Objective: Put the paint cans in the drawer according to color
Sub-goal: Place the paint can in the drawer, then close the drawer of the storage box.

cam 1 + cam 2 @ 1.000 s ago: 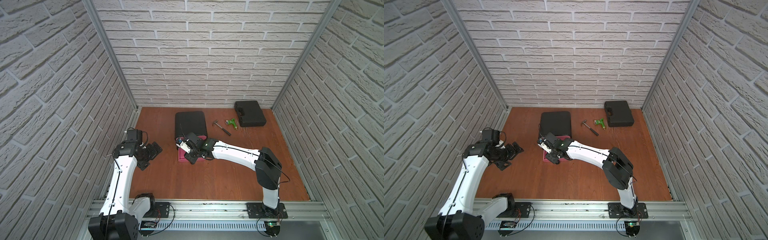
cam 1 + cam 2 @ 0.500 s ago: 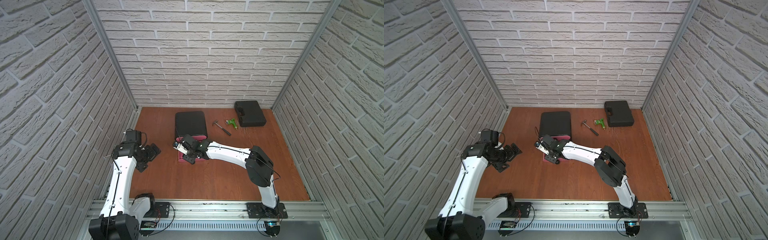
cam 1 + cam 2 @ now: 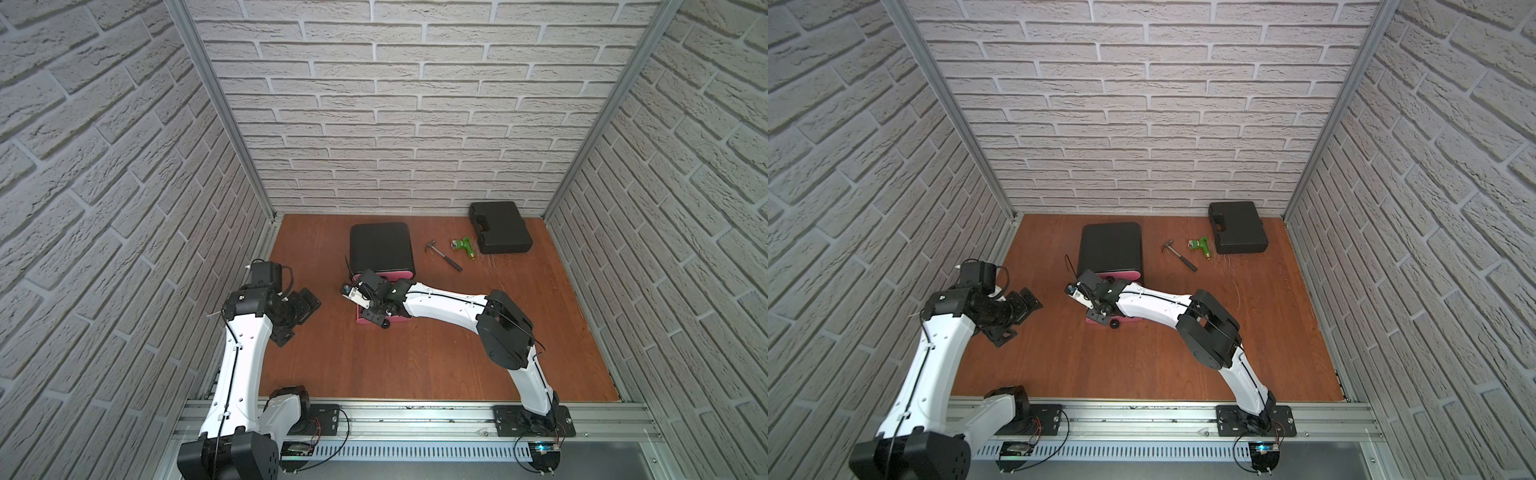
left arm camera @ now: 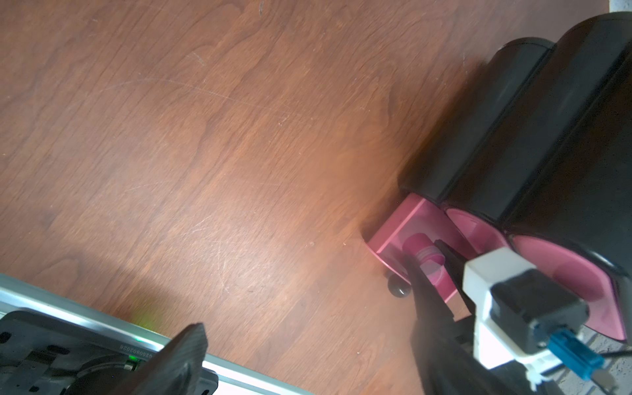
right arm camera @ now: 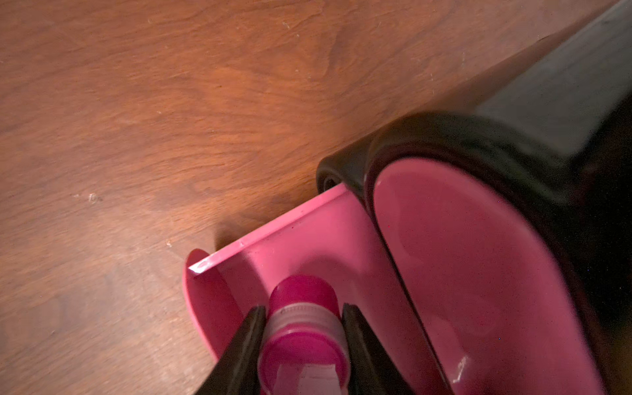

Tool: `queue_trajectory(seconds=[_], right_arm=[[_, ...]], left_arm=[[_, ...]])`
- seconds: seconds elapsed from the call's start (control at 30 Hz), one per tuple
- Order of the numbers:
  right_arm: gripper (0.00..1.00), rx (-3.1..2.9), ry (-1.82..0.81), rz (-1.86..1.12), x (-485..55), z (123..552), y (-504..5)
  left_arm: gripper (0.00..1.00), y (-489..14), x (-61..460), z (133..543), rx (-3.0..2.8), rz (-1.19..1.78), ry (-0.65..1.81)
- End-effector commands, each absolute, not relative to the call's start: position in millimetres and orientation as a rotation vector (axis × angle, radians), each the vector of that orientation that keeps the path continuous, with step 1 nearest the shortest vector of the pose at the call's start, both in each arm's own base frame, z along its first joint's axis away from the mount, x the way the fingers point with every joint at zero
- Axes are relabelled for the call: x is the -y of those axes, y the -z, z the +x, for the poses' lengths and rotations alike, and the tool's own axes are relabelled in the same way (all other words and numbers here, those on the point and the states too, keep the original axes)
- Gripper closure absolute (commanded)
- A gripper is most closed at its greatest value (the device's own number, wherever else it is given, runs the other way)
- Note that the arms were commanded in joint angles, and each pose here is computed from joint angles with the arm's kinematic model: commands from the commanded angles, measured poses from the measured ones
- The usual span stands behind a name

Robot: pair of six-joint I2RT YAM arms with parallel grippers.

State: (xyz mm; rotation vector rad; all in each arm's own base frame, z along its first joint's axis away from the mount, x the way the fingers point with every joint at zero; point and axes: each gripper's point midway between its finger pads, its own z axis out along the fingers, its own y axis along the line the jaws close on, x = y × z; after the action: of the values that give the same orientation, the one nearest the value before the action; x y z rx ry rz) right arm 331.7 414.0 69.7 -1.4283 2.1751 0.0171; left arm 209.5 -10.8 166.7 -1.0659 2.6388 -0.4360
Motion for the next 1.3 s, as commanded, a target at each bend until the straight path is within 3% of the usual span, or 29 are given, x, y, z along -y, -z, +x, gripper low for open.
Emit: queue_trajectory(seconds=[0.0, 0.2, 0.43, 0.57, 0.8, 0.97, 1.07, 1.27], right_arm=[[0.57, -2.122, -0.024, -1.429, -424.1, 338.5, -83.5], [0.49, -2.13, -0.042, -1.408, -419.3, 334.9, -94.9], [0.51, -2.148, -0.155, -1.367, -409.0, 313.8, -129.6], [0.53, -2.209, -0.276, -1.284, -394.9, 289.2, -156.2], [0.64, -2.324, -0.311, -1.23, -353.6, 253.1, -142.4], [0.81, -2.314, -0.272, -1.338, -336.5, 235.0, -123.6], [0.97, -2.238, -0.25, -1.396, -331.4, 233.5, -117.4], [0.97, -2.172, -0.128, -1.507, -326.0, 240.6, -100.3]], left_arm=[[0.01, -174.4, 6.5, 208.8, -2.616, -1.062, 0.415], [0.02, -178.4, 4.6, 212.5, -2.605, -1.044, 0.404], [0.01, -182.3, 0.6, 216.9, -2.599, -1.016, 0.375], [0.02, -196.0, 10.6, 246.0, -2.529, -0.916, 0.5], [0.32, -234.4, 31.8, 290.4, -2.443, -0.723, 0.66], [0.53, -250.3, 64.6, 320.8, -2.433, -0.573, 0.781], [0.62, -257.0, 86.0, 338.2, -2.438, -0.48, 0.817], [0.66, -254.2, 122.3, 361.3, -2.477, -0.351, 0.875]])
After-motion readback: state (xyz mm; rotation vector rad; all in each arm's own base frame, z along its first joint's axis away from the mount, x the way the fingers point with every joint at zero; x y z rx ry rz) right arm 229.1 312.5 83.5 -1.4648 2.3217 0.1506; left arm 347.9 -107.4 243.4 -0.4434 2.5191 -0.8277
